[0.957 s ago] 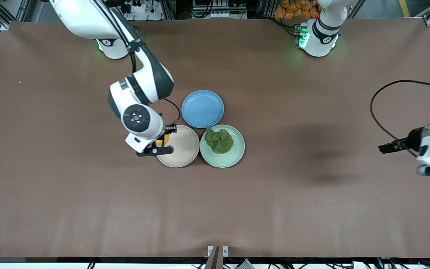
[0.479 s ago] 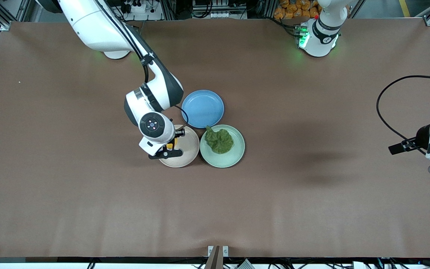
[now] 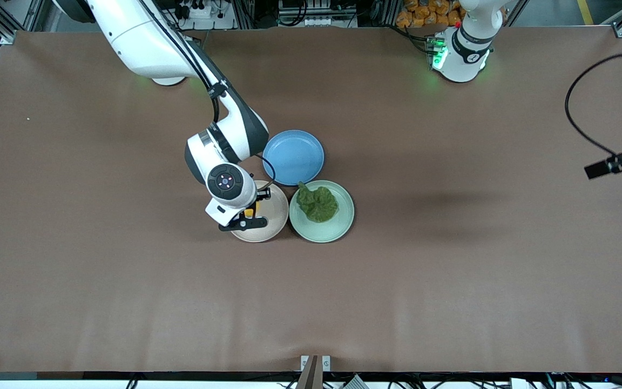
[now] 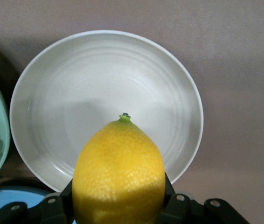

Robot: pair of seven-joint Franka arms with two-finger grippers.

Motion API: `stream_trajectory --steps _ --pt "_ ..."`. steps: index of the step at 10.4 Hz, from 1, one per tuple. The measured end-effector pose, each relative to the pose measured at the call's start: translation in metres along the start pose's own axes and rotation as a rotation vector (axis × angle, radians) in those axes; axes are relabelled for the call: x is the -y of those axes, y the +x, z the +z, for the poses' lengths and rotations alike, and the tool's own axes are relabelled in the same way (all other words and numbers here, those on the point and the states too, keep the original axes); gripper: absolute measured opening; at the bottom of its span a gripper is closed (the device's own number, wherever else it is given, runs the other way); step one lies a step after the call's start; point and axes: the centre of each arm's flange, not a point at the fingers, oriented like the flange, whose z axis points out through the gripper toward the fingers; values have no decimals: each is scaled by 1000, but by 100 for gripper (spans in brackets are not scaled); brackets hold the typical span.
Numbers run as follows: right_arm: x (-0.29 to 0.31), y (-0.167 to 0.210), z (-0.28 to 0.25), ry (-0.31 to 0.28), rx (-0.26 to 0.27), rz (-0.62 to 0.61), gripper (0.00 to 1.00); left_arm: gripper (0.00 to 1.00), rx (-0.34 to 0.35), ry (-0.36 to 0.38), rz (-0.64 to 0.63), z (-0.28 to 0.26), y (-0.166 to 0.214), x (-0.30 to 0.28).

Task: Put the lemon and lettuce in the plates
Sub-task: 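Lower the lemon onto the beige plate and open the right gripper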

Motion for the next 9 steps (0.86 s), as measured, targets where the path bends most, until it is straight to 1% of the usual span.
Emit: stream_trajectory --steps 1,3,4,5,6,7,9 --pt "1 0 2 0 -1 -1 68 100 12 9 12 -7 -9 -1" --pt "3 2 7 3 -8 -1 68 100 11 13 45 -13 -16 -7" --pt "6 2 11 -8 -20 1 72 100 12 14 54 -12 -17 -11" --pt "11 1 13 -42 -37 2 84 100 16 13 60 -11 -18 -15" --pt "16 -2 13 -60 -48 5 96 100 25 1 66 -9 -19 -19" --pt "18 -2 13 -65 -51 8 100 100 39 -13 71 -3 -18 -22" --pt "13 0 12 -69 -54 16 100 100 83 -27 86 18 -9 -31"
